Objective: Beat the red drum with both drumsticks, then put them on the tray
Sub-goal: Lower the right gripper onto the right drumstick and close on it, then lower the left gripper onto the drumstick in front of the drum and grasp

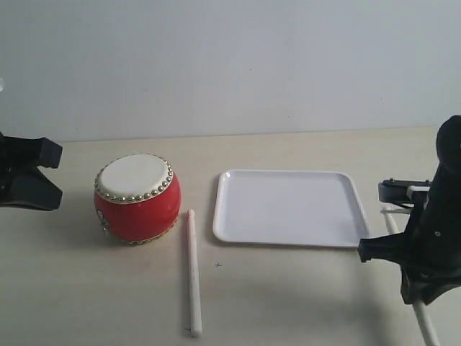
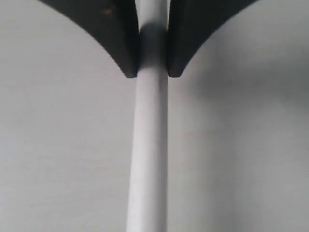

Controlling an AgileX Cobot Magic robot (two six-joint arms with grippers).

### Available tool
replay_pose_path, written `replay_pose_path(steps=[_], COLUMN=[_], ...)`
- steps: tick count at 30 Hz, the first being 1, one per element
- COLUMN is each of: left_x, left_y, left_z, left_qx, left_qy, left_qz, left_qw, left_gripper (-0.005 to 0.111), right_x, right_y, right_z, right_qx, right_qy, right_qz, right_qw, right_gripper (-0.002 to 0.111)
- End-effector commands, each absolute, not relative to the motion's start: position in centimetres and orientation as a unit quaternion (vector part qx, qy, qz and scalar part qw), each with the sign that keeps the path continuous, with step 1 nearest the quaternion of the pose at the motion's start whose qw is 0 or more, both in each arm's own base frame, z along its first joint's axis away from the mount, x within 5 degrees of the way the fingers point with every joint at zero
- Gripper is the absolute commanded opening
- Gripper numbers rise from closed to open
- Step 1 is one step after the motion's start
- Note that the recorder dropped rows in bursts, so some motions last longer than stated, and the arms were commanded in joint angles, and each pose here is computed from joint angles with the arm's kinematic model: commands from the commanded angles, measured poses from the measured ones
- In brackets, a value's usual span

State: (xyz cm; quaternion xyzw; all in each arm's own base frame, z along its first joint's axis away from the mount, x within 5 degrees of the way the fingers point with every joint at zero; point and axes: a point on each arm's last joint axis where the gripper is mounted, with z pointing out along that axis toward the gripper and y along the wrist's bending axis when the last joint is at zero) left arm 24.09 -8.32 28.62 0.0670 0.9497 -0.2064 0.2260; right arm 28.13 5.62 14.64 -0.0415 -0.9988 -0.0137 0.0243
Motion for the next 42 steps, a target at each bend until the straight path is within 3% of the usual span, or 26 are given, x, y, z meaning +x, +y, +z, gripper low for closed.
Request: replay_pose_path(steps=[1, 8, 13, 21, 24, 27, 31, 35, 42], left_x=[23.8, 23.4, 23.1, 22.6, 22.7, 23.0, 24.2, 25.1, 26.5], left_y=[-8.4, -8.5, -9.2, -15.0, -17.8, -19.5, -21.4, -22.2, -24.5], left_z=[28.7, 28.6, 28.6, 25.6, 23.2, 20.5, 19.1, 20.3, 19.7], left_qx=[0.086, 0.102, 0.101, 0.106, 0.095, 0.060, 0.061, 0.065, 0.043], left_qy=[0.952, 0.953, 0.952, 0.958, 0.963, 0.972, 0.980, 0.991, 0.992], left_qz=[-0.203, -0.207, -0.231, -0.246, -0.241, -0.226, -0.190, -0.094, -0.099], left_qw=[0.214, 0.194, 0.175, 0.099, 0.077, 0.036, 0.025, 0.072, 0.070], left_gripper=[0.000, 0.000, 0.000, 0.001, 0.023, 0.034, 0.034, 0.034, 0.034], right_x=[25.9, 20.5, 19.9, 20.5, 20.6, 21.1, 21.7, 21.9, 22.2], right_y=[5.6, 4.8, 4.6, 4.8, 4.9, 4.9, 5.4, 5.5, 5.7], right_z=[17.8, 20.7, 21.7, 21.8, 21.8, 21.8, 21.9, 21.9, 22.0], right_qx=[0.028, 0.119, 0.125, 0.127, 0.128, 0.128, 0.137, 0.148, 0.148], right_qy=[-0.999, -0.989, -0.990, -0.991, -0.990, -0.990, -0.986, -0.983, -0.980], right_qz=[-0.036, -0.047, -0.045, -0.052, -0.053, -0.054, -0.071, -0.077, -0.088], right_qw=[0.024, 0.069, 0.046, 0.005, -0.003, -0.030, -0.063, -0.078, -0.096], right_gripper=[0.000, 0.000, 0.000, 0.000, 0.000, 0.000, 0.000, 0.000, 0.000])
